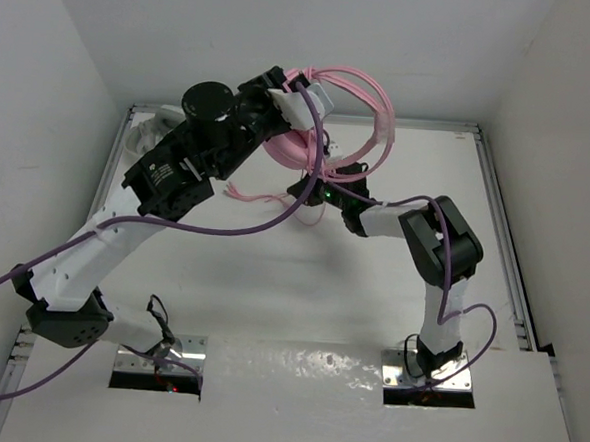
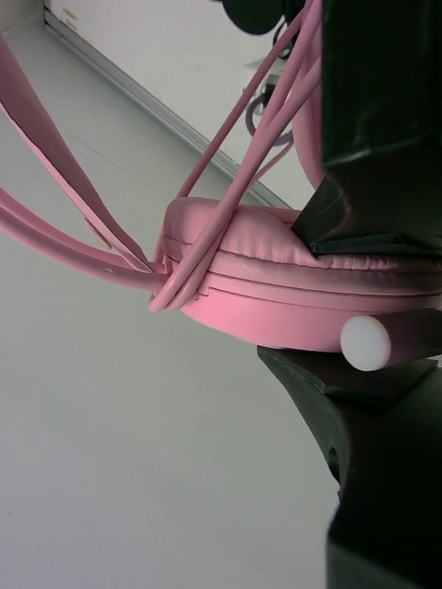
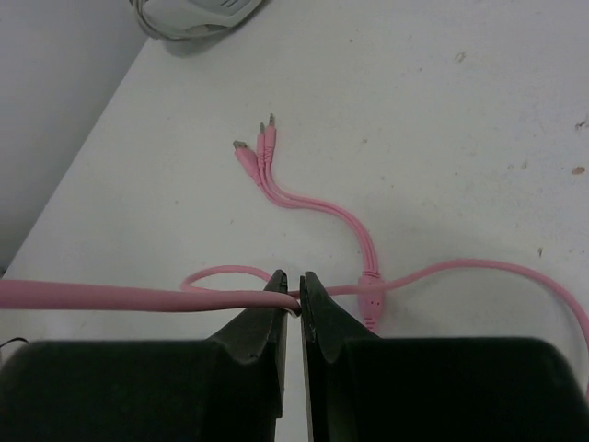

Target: Wrap the headphones

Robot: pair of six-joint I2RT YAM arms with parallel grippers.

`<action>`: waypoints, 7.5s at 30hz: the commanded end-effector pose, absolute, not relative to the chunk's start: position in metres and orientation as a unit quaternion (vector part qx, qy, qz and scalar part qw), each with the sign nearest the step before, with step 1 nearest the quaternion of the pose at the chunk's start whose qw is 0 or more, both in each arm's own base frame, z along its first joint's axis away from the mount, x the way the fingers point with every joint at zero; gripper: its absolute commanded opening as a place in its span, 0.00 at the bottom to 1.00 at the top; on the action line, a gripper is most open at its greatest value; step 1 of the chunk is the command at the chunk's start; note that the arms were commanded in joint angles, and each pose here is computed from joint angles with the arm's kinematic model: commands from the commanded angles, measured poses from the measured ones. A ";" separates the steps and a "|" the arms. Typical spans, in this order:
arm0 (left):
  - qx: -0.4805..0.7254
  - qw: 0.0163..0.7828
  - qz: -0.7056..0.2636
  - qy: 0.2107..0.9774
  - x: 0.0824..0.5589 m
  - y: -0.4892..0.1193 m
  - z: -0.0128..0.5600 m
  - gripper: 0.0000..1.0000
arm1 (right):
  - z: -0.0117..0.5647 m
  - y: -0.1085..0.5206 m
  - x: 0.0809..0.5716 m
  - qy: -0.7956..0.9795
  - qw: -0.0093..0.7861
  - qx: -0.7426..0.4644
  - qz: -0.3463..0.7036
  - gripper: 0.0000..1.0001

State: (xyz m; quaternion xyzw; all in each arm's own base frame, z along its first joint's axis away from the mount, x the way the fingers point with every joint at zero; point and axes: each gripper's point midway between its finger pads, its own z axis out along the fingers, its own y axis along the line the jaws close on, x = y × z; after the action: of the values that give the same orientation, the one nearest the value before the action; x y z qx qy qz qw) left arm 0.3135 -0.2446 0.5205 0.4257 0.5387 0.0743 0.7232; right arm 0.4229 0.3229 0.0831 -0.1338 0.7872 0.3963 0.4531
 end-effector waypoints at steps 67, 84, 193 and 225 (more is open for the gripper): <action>0.390 0.611 0.354 0.591 0.471 -0.156 0.438 0.00 | 0.171 0.310 0.183 0.669 0.572 -0.393 0.266 0.00; 0.725 0.536 0.211 0.377 0.295 -0.255 0.280 0.00 | 0.374 0.127 0.292 0.622 0.731 -0.244 -0.136 0.00; 0.239 0.774 0.196 0.552 0.420 -0.187 0.591 0.00 | 0.087 0.316 0.250 0.773 0.442 -0.254 0.377 0.00; 0.729 0.539 0.175 0.384 0.288 -0.275 0.274 0.00 | 0.453 0.096 0.315 0.617 0.753 -0.189 -0.128 0.00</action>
State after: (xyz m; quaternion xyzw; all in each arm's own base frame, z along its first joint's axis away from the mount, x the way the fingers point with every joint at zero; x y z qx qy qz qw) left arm 0.3119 -0.2687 0.3039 0.6733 0.4140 0.1920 0.5817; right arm 0.3050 0.1271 0.3697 -0.2730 0.6734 -0.1022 0.6794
